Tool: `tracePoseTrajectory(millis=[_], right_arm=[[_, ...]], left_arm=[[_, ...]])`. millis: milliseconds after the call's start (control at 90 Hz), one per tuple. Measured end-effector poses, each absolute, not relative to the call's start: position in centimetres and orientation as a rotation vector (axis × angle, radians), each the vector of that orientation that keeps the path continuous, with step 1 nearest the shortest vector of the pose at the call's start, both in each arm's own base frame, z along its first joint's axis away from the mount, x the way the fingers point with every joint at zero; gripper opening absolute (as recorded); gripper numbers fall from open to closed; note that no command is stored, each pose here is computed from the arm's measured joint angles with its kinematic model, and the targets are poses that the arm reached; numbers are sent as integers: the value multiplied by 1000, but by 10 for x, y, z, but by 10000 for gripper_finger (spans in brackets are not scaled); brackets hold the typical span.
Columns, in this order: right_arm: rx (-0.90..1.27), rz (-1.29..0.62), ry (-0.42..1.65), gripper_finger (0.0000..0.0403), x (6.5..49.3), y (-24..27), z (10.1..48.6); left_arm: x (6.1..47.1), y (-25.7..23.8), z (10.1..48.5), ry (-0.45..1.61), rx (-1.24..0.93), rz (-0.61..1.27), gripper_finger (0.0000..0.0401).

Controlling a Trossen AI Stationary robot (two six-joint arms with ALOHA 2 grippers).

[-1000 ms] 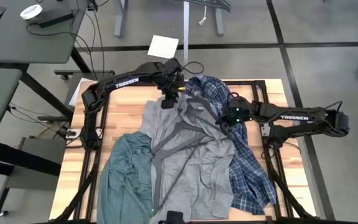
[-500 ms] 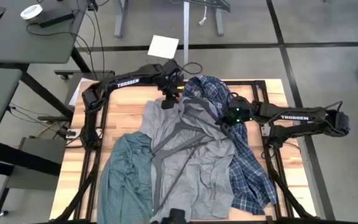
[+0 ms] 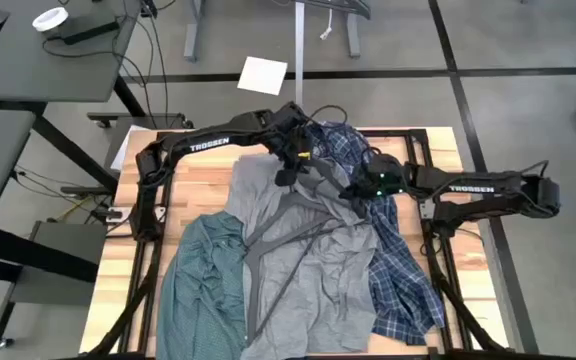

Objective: Hang clothes
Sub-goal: Put the gray t-shirt on the gray hanger

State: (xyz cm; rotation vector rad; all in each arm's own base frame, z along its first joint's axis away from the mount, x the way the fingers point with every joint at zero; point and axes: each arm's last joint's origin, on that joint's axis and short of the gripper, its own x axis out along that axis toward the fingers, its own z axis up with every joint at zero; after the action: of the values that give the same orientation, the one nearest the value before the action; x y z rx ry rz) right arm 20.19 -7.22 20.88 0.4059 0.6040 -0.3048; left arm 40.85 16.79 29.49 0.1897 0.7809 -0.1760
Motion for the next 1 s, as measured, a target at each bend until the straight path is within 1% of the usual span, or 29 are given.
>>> tracePoseTrajectory(millis=[33,67,144,356,478,544,622,744,867,1000], right_arm=[[400,-324,598,82,203,-74,213],[400,-328,590,95,204,-75,217],[394,-333,556,122,207,-80,232],[378,-376,565,184,201,-95,276],[376,-431,521,212,191,-105,303],[395,-470,492,220,186,-111,310],[433,-524,481,224,180,-120,309],[512,-587,513,224,180,-134,289],[526,-572,499,223,188,-143,277],[519,-564,559,223,190,-145,267]], left_arm=[[407,169,297,785,174,-187,26],[406,170,300,786,158,-182,20],[404,172,310,779,164,-178,19],[389,179,335,845,224,-178,19],[383,183,352,824,250,-177,19],[381,184,358,818,251,-170,19],[380,184,364,810,256,-165,19],[377,181,371,803,259,-165,19],[377,179,375,797,261,-166,19],[375,178,380,796,253,-162,19]])
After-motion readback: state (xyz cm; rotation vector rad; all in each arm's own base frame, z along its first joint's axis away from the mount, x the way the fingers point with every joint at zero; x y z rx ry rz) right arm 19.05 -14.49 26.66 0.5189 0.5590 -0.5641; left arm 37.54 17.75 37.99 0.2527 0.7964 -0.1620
